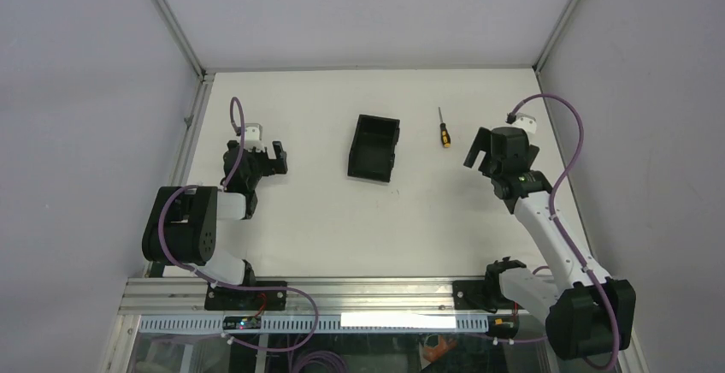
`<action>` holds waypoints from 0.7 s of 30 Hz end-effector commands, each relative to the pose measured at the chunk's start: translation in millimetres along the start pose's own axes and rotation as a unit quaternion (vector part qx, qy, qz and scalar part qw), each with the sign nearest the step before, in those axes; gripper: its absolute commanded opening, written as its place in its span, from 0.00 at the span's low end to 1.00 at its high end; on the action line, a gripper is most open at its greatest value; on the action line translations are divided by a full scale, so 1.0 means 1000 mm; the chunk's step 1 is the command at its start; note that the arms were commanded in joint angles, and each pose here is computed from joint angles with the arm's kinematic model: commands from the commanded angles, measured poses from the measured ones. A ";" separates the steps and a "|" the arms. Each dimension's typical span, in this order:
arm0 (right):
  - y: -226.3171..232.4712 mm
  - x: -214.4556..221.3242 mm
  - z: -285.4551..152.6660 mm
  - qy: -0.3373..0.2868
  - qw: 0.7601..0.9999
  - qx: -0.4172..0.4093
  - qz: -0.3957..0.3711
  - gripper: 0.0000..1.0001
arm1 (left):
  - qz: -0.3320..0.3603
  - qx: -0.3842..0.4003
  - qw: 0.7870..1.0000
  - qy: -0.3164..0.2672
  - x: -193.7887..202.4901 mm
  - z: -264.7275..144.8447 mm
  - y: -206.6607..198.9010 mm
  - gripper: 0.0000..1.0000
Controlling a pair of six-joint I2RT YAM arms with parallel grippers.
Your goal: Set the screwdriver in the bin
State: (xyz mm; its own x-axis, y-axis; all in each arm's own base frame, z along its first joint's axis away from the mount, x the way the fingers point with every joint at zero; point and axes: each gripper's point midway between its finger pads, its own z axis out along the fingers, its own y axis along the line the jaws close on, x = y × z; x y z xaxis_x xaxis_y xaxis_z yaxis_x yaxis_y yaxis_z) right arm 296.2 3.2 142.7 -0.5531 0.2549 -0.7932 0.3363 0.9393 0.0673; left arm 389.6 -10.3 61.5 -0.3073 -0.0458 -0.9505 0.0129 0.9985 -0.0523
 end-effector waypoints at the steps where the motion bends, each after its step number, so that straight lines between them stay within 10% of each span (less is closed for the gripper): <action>1: 0.004 -0.026 -0.005 -0.039 0.999 -0.001 0.030 0.99 | 0.000 0.011 1.000 -0.029 -0.018 -0.002 -0.007 0.99; 21: 0.109 -0.063 0.100 0.161 0.981 -0.067 -0.085 0.99 | 0.000 0.011 1.000 -0.029 -0.017 -0.001 -0.007 0.99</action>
State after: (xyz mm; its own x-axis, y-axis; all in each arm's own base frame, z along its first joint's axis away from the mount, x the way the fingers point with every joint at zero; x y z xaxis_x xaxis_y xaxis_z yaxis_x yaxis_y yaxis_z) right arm 437.1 51.2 168.7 -0.6962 0.1975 -0.6902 0.2144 0.9747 0.0626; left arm 389.6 -10.3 61.5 -0.3077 -0.0458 -0.9504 0.0129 0.9985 -0.0523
